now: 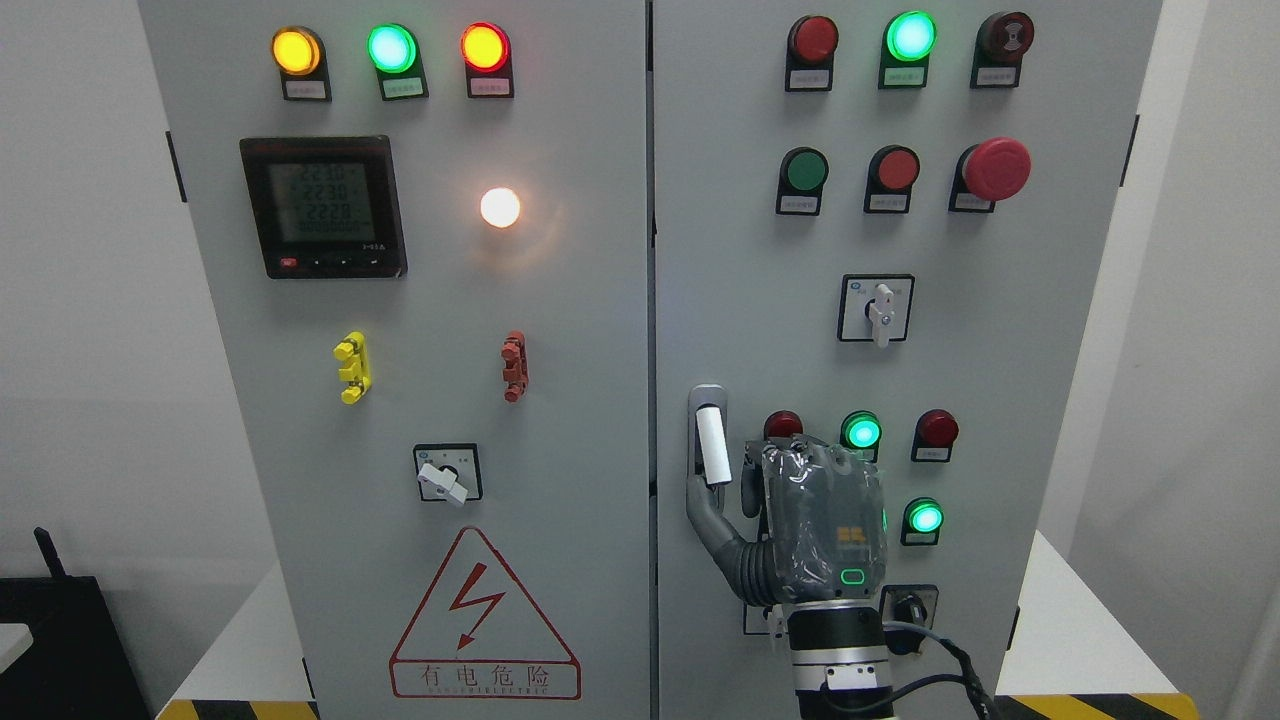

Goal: Release door handle
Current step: 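Rotate the silver handle with the right hand from vertical to horizontal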

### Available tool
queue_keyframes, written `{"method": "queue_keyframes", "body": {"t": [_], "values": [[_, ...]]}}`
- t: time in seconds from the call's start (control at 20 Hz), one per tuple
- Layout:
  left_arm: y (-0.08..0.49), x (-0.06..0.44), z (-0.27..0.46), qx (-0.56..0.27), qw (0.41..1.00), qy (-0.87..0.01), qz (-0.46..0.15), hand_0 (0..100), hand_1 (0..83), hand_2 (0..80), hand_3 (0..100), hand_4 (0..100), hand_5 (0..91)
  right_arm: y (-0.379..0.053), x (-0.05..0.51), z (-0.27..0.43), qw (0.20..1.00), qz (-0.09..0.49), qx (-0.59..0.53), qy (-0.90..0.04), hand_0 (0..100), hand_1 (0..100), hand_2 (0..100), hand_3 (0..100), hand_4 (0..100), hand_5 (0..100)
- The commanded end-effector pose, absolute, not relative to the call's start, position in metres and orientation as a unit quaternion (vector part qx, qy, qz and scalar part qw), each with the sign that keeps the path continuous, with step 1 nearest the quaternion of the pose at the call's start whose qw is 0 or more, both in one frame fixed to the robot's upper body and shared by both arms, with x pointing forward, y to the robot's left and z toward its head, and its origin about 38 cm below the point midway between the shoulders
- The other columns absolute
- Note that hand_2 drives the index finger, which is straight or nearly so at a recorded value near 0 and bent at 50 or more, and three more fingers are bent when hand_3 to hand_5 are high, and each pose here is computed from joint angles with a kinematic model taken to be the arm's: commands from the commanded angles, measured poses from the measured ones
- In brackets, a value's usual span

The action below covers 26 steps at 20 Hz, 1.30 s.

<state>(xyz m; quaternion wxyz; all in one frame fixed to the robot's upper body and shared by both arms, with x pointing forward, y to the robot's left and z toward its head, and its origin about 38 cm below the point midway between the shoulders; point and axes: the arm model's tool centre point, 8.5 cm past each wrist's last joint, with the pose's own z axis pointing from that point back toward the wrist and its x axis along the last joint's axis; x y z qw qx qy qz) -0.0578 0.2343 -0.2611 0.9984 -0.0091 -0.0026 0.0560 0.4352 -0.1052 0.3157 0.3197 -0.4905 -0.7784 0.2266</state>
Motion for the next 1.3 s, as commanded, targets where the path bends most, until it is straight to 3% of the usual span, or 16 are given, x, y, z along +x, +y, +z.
{"method": "queue_keyframes", "body": {"t": [0.0, 1.25], "values": [[0.234, -0.065, -0.26, -0.01, 0.999, 0.008, 0.05, 12, 38.9, 0.0, 0, 0, 0.0, -0.108, 0.435, 0.316, 0.321, 0.223, -0.493, -0.777, 42, 59, 94, 100, 90, 99], [0.235, -0.065, -0.26, -0.009, 0.999, 0.008, 0.05, 12, 38.9, 0.0, 0, 0, 0.0, -0.121, 0.431, 0.324, 0.318, 0.196, -0.501, -0.78, 42, 60, 95, 100, 91, 99]]}}
